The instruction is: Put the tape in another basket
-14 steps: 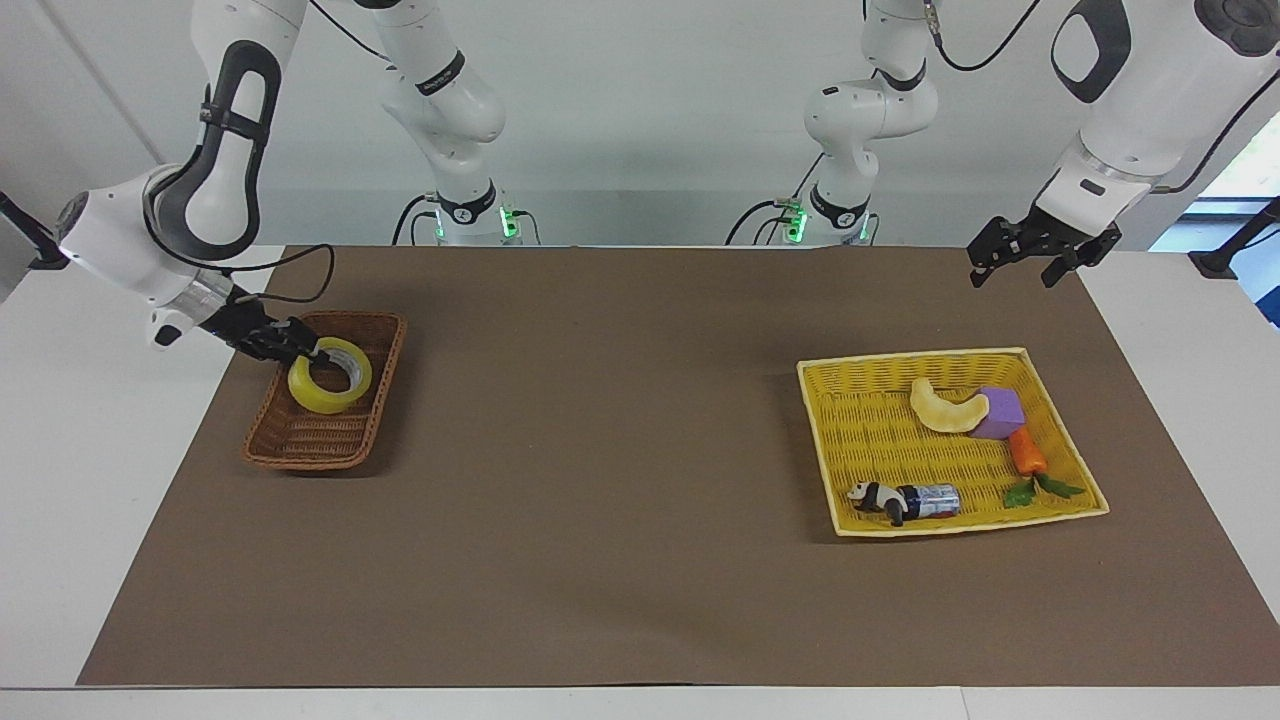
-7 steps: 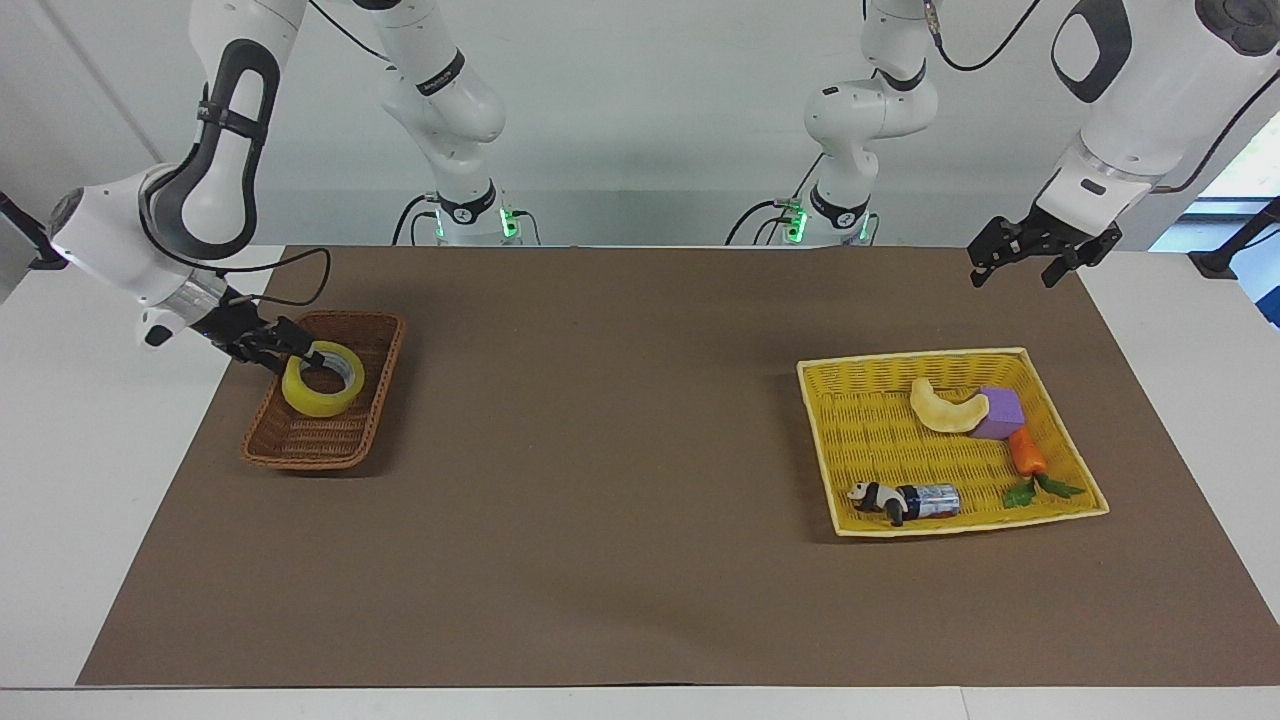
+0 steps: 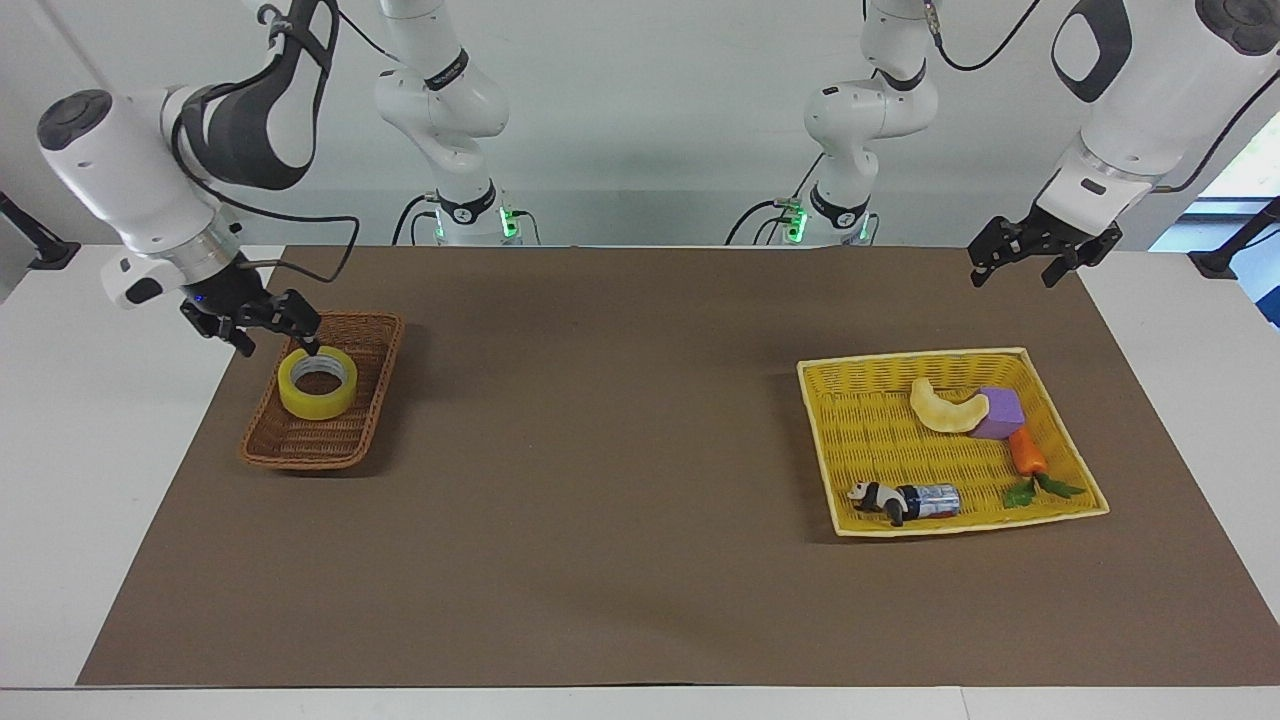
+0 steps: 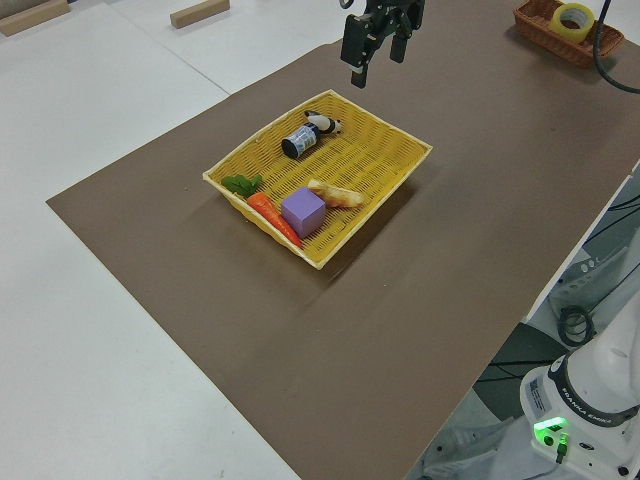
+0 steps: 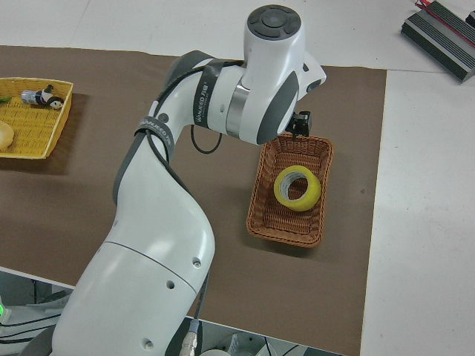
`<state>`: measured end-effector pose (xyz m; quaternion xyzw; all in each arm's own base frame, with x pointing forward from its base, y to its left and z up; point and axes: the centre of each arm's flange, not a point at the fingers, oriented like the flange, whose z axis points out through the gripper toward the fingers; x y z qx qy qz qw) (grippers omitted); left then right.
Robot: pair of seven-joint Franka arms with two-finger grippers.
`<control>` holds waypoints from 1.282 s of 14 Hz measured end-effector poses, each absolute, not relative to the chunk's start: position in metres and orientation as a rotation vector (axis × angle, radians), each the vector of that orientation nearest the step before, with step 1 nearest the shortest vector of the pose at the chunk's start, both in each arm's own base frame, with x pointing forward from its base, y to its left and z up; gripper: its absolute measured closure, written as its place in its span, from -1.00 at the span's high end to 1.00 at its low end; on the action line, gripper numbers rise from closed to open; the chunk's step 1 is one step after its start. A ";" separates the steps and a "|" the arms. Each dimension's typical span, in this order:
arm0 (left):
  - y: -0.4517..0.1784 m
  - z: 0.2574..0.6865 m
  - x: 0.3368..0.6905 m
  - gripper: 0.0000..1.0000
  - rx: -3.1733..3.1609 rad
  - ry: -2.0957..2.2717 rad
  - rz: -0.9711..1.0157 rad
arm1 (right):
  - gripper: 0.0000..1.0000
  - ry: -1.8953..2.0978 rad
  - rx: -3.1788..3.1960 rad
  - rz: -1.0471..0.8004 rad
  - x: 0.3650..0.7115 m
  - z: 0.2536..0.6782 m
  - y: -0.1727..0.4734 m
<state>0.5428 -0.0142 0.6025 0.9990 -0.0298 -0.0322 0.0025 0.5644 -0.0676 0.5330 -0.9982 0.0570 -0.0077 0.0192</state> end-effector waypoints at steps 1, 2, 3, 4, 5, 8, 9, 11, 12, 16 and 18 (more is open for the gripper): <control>-0.014 0.602 0.543 1.00 3.134 -0.094 -0.101 | 1.00 0.200 -3.117 -0.022 0.560 0.545 -0.041; -0.014 0.602 0.543 1.00 3.134 -0.094 -0.101 | 1.00 0.227 -3.126 -0.028 0.555 0.555 -0.019; -0.014 0.602 0.543 1.00 3.134 -0.094 -0.101 | 1.00 0.257 -3.127 -0.033 0.550 0.564 0.000; -0.014 0.602 0.543 1.00 3.134 -0.094 -0.101 | 1.00 0.285 -3.126 -0.037 0.544 0.574 0.013; -0.014 0.602 0.543 1.00 3.134 -0.094 -0.101 | 1.00 0.310 -3.123 -0.036 0.539 0.589 0.022; -0.014 0.602 0.543 1.00 3.134 -0.094 -0.101 | 1.00 0.355 -3.114 -0.063 0.524 0.657 0.027; -0.014 0.602 0.543 1.00 3.134 -0.094 -0.101 | 1.00 0.363 -3.112 -0.075 0.520 0.671 0.026; -0.014 0.602 0.543 1.00 3.134 -0.094 -0.101 | 1.00 0.388 -3.110 -0.059 0.518 0.675 0.018; -0.014 0.602 0.543 1.00 3.134 -0.094 -0.101 | 1.00 0.408 -3.111 -0.030 0.517 0.672 0.011; -0.014 0.602 0.543 1.00 3.134 -0.094 -0.101 | 1.00 0.339 -3.121 0.005 0.514 0.672 -0.003; -0.014 0.602 0.543 1.00 3.134 -0.094 -0.101 | 1.00 0.326 -3.121 -0.012 0.511 0.681 -0.006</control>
